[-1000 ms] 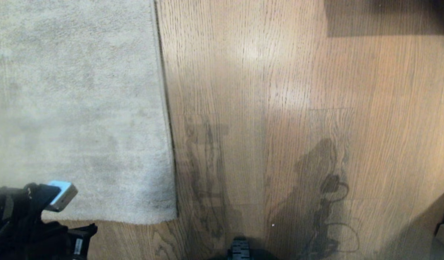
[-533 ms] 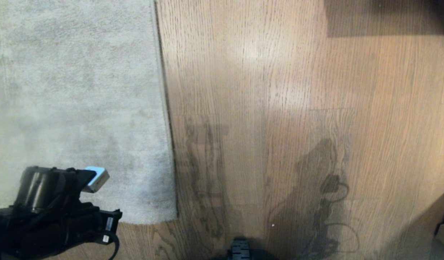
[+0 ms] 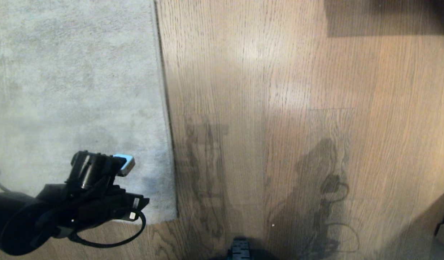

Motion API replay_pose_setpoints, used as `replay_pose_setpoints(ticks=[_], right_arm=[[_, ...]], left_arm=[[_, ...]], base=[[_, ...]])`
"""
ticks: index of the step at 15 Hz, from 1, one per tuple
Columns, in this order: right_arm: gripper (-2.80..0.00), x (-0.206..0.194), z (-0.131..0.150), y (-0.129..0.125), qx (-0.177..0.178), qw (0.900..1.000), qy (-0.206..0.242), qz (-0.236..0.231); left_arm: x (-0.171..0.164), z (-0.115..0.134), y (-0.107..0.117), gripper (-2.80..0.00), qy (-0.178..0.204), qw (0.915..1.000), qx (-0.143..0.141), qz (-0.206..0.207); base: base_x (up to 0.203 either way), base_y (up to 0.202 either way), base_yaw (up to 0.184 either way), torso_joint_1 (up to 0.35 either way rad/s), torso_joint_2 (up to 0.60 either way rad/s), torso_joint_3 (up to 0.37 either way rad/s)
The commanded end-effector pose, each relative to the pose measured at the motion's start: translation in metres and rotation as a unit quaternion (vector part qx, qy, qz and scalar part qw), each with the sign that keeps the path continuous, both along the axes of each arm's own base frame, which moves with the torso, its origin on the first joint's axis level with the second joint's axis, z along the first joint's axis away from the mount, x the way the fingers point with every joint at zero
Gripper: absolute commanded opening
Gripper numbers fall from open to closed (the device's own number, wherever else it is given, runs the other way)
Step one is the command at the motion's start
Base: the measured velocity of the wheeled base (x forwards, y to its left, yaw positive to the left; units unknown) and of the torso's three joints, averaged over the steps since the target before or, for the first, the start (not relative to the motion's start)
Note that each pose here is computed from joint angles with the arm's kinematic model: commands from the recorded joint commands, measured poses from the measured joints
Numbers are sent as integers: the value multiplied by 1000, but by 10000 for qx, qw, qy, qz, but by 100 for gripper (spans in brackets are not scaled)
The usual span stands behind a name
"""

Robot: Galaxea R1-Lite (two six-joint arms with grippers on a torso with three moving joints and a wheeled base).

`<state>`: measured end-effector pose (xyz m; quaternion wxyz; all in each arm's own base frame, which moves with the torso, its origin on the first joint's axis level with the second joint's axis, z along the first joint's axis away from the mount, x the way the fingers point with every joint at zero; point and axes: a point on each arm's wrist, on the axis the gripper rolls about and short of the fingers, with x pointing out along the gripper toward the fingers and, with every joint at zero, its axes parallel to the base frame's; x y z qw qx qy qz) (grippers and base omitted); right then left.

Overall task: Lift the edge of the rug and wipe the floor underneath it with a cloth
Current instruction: Lift up the carpet

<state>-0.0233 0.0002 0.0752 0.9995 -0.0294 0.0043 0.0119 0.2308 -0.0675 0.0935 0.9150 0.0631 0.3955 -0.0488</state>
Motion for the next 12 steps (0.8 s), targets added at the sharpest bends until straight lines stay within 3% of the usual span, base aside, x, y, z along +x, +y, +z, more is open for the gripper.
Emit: replay_pose_setpoints(ticks=[1, 12], right_arm=[[-280, 0, 0, 0, -4, 10000, 7, 5], [-280, 0, 0, 0, -4, 10000, 7, 5]], left_arm=[[13, -9, -8, 0, 85, 9998, 164, 26], [74, -10, -52, 0, -343, 9986, 396, 62]], base=[[0, 0, 0, 0, 0, 0], [0, 0, 0, 0, 0, 0]])
